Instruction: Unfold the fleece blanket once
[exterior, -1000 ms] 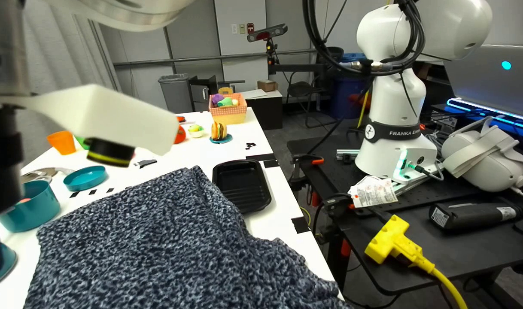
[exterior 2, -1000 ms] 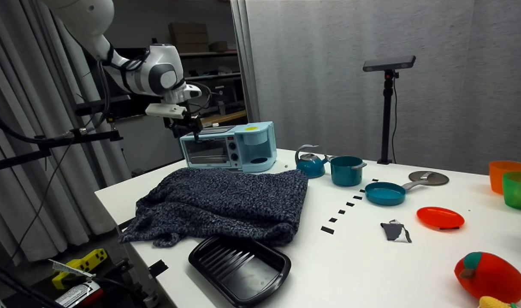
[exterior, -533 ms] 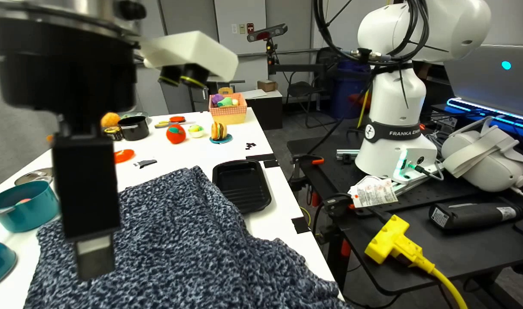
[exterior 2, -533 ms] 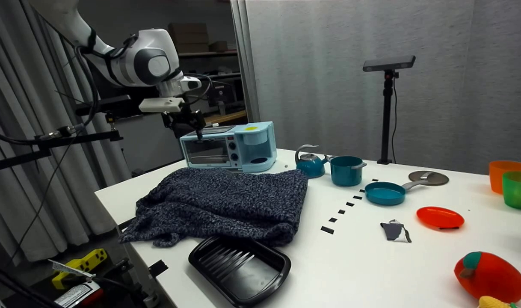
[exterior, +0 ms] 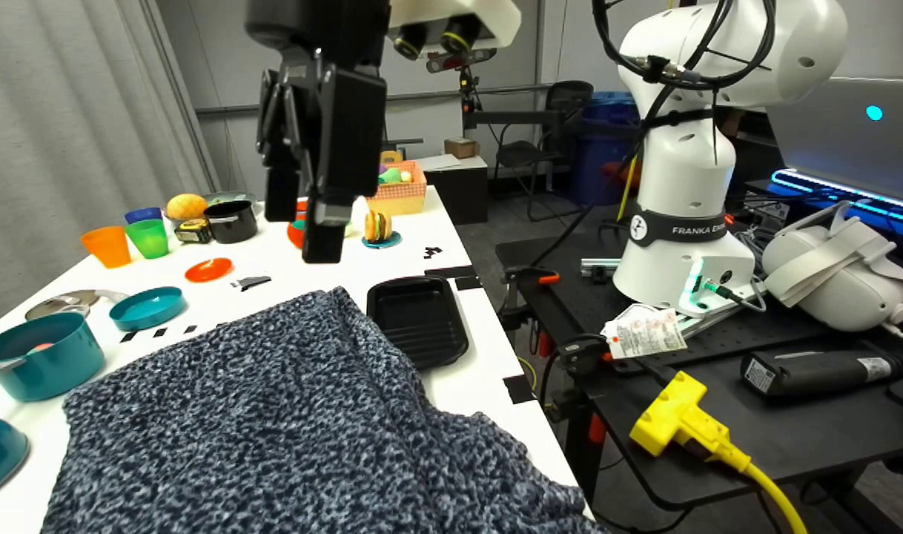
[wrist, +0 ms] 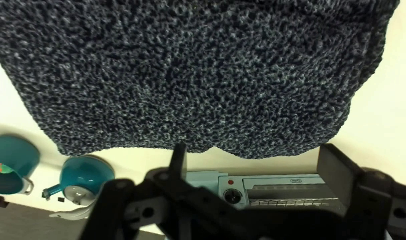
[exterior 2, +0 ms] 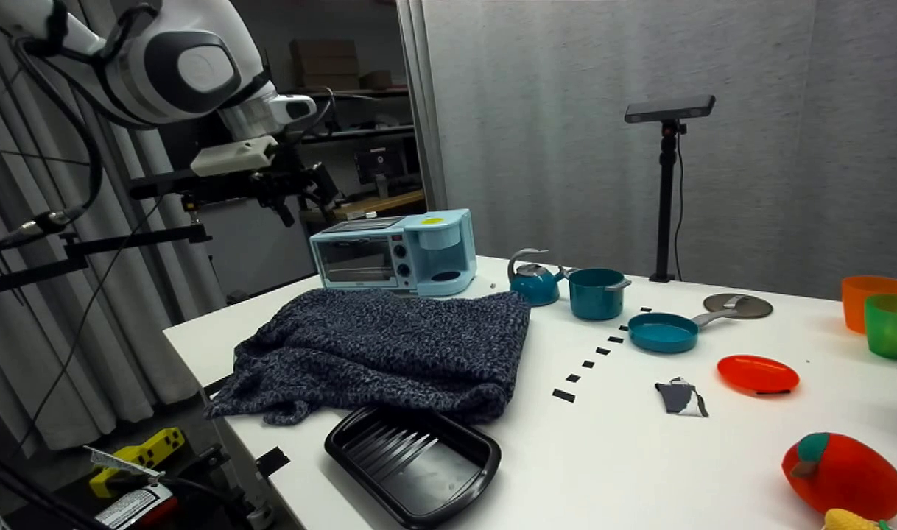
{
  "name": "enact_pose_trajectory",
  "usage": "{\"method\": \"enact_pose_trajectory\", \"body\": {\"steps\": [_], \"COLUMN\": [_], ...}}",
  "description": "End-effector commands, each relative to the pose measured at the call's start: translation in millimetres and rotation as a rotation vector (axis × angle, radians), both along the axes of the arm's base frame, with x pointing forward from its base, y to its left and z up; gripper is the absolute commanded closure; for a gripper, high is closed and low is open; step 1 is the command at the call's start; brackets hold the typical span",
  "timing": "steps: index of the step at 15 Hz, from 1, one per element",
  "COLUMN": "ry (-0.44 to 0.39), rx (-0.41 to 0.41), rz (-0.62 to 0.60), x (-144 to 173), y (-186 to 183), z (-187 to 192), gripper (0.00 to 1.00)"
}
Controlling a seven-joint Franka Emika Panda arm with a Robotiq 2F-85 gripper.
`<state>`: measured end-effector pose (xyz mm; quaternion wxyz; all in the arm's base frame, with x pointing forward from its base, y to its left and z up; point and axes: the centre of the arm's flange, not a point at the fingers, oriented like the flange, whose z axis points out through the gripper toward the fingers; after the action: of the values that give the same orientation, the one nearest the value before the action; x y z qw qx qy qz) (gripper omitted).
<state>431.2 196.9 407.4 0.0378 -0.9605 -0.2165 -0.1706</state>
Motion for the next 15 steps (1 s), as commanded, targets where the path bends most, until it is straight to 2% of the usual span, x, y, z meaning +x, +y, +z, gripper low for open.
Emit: {"method": "enact_pose_trajectory", "body": {"steps": [1, 4, 5, 8, 15], "ry": [-0.087, -0.14, -0.087, -0.119, -0.119], "rx": [-0.029, -0.062, -0.04, -0.054, -0.057], "rz": [0.002, 0.004, -0.001, 0.001, 0.001], "x": [-54.0, -78.4, -45.5, -63.5, -66.4], "y": [-34.5, -47.5, -30.0, -38.6, -40.1], "z": [26.0, 36.1, 25.0, 31.1, 29.9], "gripper": [0.0, 0.0, 0.0, 0.0, 0.0]}}
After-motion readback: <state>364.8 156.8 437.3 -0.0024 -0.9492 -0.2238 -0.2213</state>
